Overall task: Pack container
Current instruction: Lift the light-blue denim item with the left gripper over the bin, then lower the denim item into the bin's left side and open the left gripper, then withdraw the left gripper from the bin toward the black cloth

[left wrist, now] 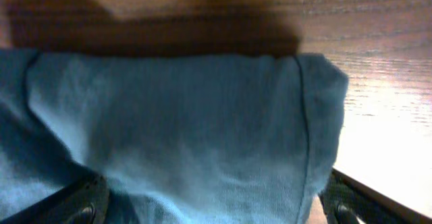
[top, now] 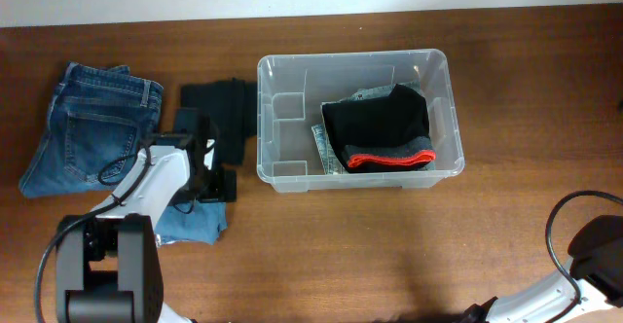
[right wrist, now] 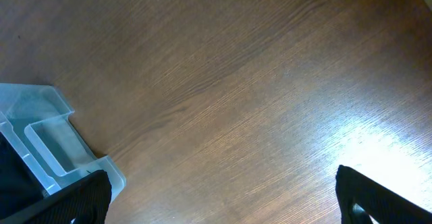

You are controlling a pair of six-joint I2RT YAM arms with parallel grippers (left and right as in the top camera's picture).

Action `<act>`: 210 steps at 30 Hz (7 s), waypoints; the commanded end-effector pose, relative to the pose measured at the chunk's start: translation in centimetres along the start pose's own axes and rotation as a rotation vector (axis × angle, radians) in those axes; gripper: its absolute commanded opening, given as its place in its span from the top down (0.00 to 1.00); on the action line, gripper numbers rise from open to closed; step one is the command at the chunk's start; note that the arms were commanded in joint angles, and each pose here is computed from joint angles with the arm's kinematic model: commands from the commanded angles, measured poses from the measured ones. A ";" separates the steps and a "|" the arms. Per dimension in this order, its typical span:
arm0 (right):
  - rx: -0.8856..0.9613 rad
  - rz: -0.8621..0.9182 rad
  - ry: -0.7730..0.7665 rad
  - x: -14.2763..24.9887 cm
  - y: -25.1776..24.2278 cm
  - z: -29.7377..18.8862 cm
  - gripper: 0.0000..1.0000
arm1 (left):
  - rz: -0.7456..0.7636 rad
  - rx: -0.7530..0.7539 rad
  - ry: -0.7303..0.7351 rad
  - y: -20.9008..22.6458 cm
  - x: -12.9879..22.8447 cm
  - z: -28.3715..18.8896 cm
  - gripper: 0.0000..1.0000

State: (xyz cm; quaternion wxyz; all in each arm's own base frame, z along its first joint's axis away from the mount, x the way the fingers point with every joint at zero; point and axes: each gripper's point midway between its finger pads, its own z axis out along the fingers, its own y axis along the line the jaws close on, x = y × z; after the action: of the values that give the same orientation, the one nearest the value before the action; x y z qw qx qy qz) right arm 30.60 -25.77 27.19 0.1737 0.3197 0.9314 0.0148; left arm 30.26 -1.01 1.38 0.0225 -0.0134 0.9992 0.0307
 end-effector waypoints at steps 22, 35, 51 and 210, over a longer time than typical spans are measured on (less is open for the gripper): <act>0.001 -0.003 -0.001 0.0 0.0 0.0 0.02 | -0.020 -0.007 0.002 0.3 1.0 1.9 0.92; 0.001 -0.003 -0.001 0.0 0.0 0.0 0.02 | -0.076 0.046 -0.215 0.0 -8.7 -15.1 0.99; 0.001 -0.003 -0.001 0.0 0.0 0.0 0.02 | 0.370 0.172 -0.627 -13.0 -12.9 -27.7 0.99; 0.001 -0.003 -0.001 0.0 0.0 0.0 0.01 | 0.162 0.186 -0.146 -22.4 -10.1 -15.8 1.00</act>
State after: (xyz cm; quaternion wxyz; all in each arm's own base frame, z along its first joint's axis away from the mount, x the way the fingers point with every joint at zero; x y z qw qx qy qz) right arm 30.60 -25.77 27.19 0.1737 0.3197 0.9314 0.0148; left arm 40.18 -23.44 18.41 0.1135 0.0677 0.9893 -0.0623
